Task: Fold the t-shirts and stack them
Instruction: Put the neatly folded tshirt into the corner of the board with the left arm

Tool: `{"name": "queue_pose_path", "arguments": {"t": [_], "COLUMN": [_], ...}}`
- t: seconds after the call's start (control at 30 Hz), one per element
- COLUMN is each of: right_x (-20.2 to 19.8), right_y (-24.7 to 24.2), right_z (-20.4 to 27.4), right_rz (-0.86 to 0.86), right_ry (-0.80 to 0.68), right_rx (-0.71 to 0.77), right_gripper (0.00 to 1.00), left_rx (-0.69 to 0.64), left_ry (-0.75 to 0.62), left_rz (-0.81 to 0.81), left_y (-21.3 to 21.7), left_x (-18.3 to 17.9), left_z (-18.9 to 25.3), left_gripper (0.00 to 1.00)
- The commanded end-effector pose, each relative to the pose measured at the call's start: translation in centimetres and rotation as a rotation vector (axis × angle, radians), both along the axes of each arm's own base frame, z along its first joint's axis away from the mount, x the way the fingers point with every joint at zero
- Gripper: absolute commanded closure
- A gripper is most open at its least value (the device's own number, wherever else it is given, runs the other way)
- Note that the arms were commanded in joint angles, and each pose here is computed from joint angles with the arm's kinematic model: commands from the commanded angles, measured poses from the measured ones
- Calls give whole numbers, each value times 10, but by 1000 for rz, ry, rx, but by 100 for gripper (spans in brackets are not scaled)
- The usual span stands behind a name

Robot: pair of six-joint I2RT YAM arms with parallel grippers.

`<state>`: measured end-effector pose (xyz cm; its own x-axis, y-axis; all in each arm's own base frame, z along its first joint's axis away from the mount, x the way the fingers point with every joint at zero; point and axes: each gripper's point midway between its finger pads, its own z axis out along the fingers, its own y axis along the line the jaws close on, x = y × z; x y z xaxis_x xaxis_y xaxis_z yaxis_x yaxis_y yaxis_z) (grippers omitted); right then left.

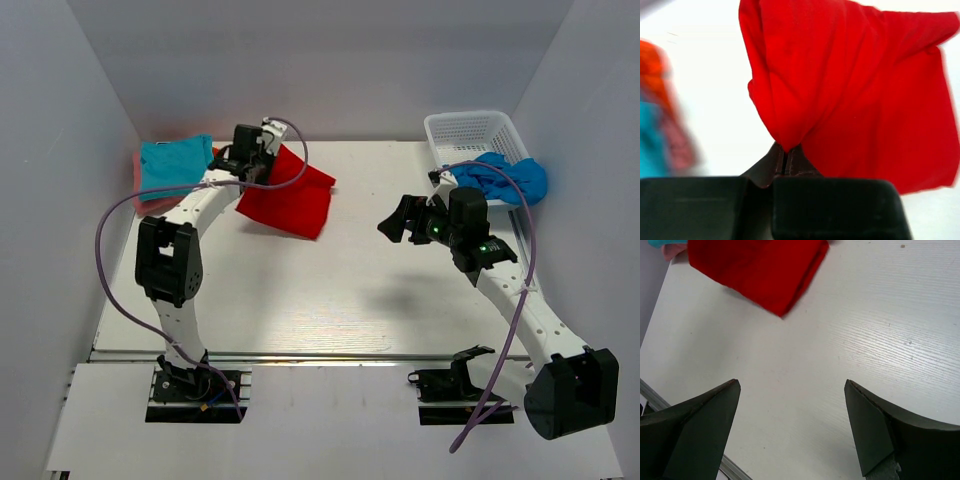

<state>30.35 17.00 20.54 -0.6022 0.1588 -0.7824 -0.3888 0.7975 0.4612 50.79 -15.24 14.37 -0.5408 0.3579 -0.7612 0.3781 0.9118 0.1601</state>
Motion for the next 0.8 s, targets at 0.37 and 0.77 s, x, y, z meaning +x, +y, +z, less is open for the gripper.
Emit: {"name": "queue_pose_path", "arguments": {"t": [0.37, 0.77], "right_x": [13, 26], "right_y": [2, 8], "right_z": [28, 27], "right_rz": [-28, -39], "right_ry": [-73, -32], "right_rx": [46, 58], "right_gripper": [10, 10], "left_rx": [260, 226], "left_ry": [-322, -382], "left_rz": [34, 241], "left_y": [136, 241], "left_x": [67, 87], "left_z": [158, 171], "left_gripper": [100, 100]}}
